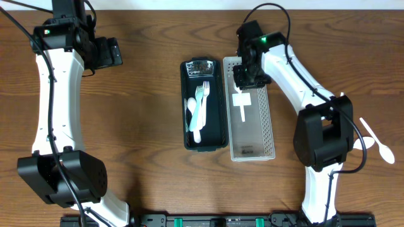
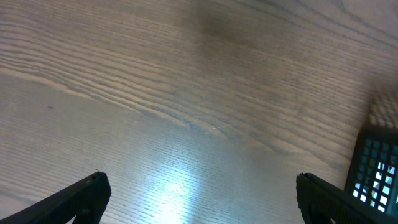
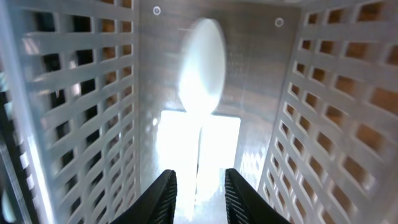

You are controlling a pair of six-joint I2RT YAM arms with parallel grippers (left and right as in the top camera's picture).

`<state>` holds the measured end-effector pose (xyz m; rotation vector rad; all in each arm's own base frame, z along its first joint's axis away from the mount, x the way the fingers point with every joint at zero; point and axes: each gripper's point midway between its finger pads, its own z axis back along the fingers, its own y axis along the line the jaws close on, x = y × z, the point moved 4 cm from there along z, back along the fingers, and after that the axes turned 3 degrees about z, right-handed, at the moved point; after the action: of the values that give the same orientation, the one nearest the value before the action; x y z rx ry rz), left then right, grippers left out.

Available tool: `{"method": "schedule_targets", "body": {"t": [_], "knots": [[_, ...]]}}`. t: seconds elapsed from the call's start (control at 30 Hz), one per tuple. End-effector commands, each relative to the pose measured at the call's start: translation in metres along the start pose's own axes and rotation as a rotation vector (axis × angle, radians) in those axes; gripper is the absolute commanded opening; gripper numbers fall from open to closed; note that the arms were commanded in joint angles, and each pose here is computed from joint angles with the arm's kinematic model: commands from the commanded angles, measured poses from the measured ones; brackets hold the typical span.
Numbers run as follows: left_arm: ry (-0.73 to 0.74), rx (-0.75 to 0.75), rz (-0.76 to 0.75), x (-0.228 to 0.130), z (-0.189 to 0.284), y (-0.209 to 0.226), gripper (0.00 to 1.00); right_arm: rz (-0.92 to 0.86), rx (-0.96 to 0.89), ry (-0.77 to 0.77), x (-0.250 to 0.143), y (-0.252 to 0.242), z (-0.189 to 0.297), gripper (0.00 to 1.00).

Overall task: Pack container
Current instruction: 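Carry the spoon with the right gripper into the white basket and release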

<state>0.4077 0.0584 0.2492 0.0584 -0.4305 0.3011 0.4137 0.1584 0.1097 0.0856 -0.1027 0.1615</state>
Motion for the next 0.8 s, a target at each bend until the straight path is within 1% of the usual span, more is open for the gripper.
{"method": "schedule_targets", "body": {"t": [0.0,0.07,0.1,0.17,0.2,0.23,0.3,0.37,0.5,0.6,0.63,0.77], "knots": [[0.017,0.016,-0.005,-0.002,-0.006,0.003,0.98,-0.029,-0.032,-0.152,0.022,-0.022,0.064,0.30],[0.017,0.017,-0.005,-0.001,-0.006,0.003,0.98,-0.083,-0.077,-0.227,0.026,-0.048,0.103,0.31],[0.016,0.017,-0.005,-0.001,-0.006,0.003,0.98,-0.109,-0.095,-0.254,0.026,-0.061,0.118,0.34],[0.016,0.017,-0.005,-0.001,-0.006,0.003,0.98,-0.203,-0.138,-0.318,0.017,-0.100,0.157,0.49],[0.016,0.017,-0.005,-0.001,-0.006,0.003,0.98,-0.251,-0.151,-0.339,0.011,-0.119,0.170,0.53],[0.016,0.017,-0.005,-0.001,-0.006,0.003,0.98,-0.298,-0.163,-0.354,0.003,-0.138,0.183,0.56],[0.016,0.017,-0.005,-0.001,-0.006,0.003,0.98,-0.401,-0.191,-0.357,-0.017,-0.178,0.199,0.57],[0.016,0.017,-0.005,-0.001,-0.006,0.003,0.98,-0.509,-0.210,-0.326,-0.040,-0.216,0.206,0.59],[0.016,0.016,-0.005,-0.001,-0.006,0.003,0.98,-0.672,-0.233,-0.236,-0.082,-0.269,0.199,0.61],[0.016,0.017,-0.005,-0.001,-0.006,0.003,0.98,-0.761,-0.236,-0.152,-0.110,-0.297,0.175,0.62],[0.016,0.017,-0.005,-0.001,-0.006,0.003,0.98,-0.778,-0.234,-0.126,-0.116,-0.303,0.165,0.64],[0.015,0.017,-0.005,-0.001,-0.006,0.003,0.98,-0.771,-0.197,-0.043,-0.135,-0.311,0.111,0.65]]}}
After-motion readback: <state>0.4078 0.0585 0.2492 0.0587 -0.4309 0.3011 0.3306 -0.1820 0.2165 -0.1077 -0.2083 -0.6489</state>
